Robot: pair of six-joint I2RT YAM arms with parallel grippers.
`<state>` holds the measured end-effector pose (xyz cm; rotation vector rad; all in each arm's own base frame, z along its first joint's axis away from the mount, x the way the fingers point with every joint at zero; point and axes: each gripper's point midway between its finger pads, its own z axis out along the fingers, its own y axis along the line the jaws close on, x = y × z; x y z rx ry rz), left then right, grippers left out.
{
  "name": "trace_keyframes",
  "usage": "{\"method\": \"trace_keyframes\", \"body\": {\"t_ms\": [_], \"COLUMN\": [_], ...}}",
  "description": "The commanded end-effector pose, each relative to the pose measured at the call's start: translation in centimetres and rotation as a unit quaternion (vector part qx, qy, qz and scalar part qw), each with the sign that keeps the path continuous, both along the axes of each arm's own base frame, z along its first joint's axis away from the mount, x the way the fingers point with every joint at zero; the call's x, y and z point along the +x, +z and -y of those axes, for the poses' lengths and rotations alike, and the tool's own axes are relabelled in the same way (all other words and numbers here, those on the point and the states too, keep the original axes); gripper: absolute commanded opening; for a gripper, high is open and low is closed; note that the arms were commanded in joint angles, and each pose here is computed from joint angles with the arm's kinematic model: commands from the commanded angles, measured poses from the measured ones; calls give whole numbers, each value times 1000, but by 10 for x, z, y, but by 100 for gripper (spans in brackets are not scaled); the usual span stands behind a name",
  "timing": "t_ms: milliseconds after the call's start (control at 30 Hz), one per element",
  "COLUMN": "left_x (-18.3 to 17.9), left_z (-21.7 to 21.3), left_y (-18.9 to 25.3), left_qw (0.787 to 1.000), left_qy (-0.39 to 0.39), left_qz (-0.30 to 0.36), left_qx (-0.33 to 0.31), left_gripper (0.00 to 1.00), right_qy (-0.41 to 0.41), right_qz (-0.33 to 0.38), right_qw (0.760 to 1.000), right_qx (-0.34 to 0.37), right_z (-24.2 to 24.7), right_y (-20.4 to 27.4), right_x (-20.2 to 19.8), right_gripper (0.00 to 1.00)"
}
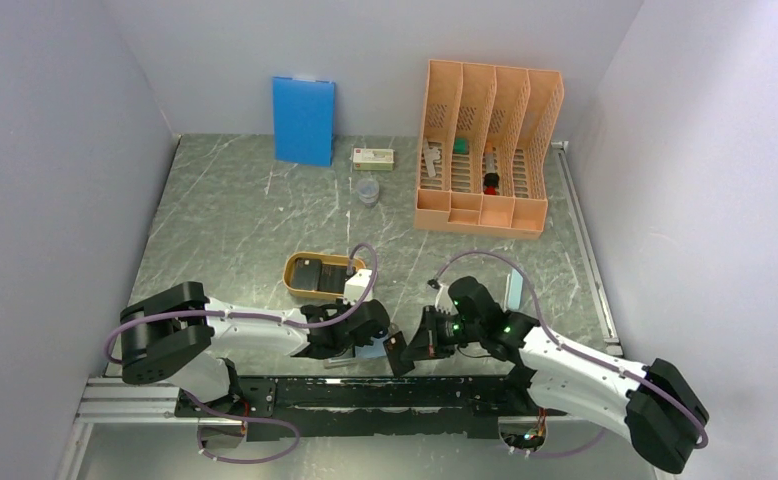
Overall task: Put the credit cards into the card holder
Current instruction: Insert the credit card into the card holder.
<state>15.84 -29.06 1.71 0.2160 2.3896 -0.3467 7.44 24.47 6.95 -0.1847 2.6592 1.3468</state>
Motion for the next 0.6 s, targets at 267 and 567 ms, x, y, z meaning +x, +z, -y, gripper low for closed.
{"method": "trace_keyframes", "body": {"t_ms": [267, 567], "left_x": [-22, -23], "left_z": [-46, -43], "left_y": [-44, -41], "left_qw": [995, 995], "left_qy": [-2, -4], "left_qz": [-50, -51], "left_qx": [91, 81], "left_gripper": [5, 5], "right_qy": [6, 8], "right_qz": [-34, -16], "right_qw": [999, 1000], "right_qx": [-16, 11], "right_z": [3, -18], "right_y": [-20, -13], "right_x": [-13, 2], "right_gripper": [0, 0]}}
